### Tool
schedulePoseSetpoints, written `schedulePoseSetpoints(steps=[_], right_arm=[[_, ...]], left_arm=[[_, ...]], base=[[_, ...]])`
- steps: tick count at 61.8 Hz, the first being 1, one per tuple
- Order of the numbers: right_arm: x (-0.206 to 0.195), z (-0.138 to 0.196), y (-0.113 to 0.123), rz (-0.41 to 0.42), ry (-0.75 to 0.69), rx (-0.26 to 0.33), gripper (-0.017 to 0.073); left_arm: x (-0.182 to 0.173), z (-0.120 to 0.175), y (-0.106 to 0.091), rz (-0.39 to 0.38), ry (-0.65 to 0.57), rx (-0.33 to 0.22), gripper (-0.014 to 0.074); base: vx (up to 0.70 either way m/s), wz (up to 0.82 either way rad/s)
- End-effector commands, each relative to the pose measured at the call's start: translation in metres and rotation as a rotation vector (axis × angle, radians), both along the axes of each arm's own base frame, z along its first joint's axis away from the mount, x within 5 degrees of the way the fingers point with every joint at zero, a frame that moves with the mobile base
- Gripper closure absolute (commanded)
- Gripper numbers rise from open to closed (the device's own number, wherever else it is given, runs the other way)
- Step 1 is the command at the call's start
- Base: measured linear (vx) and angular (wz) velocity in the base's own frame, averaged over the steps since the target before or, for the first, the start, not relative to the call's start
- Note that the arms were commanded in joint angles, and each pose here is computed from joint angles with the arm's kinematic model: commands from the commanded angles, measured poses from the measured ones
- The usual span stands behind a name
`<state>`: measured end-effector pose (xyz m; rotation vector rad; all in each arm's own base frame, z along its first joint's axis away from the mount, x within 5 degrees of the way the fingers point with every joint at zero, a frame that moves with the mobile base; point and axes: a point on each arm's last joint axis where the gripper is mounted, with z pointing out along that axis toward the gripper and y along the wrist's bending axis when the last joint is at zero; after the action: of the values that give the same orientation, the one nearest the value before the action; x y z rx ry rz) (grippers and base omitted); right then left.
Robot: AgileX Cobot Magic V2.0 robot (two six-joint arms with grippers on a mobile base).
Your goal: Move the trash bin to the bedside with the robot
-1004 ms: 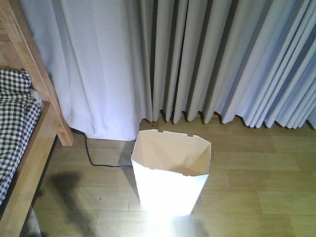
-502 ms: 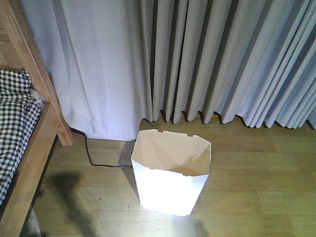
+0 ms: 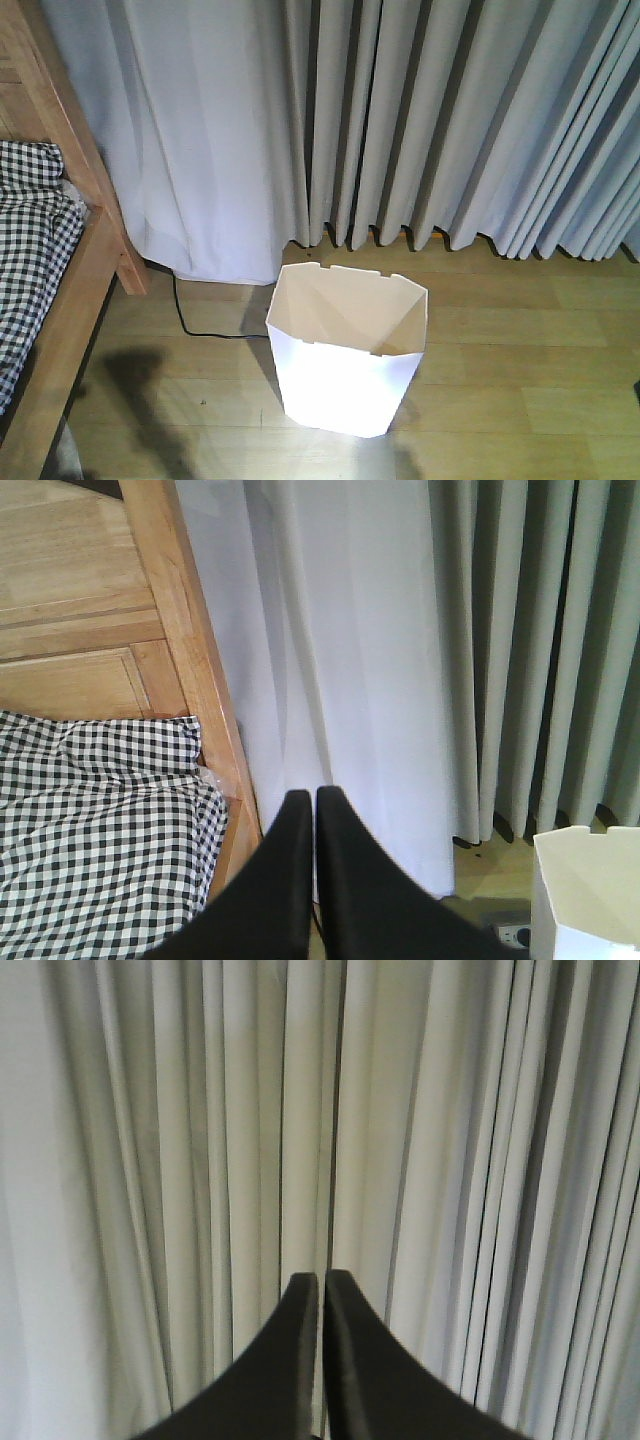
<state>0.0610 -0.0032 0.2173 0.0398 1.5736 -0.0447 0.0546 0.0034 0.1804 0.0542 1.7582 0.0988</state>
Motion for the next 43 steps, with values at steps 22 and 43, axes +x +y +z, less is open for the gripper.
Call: schedulePoseSetpoints(steps=[22,43], right_arm=[[-0.005,-0.020,0.006,0.103,-0.056,-0.046,0.0570],[-0.005,-0.019,0.004,0.066,-0.068,-0.037,0.0570]], left_arm=[[0.001,-0.003,-0.001,-0.015,-0.054,-0.012,0.0599],[0.001,-0.003,-0.001,-0.015,-0.054,-0.012,0.0599]], base=[[0.00,0.00],[0.00,0.00]])
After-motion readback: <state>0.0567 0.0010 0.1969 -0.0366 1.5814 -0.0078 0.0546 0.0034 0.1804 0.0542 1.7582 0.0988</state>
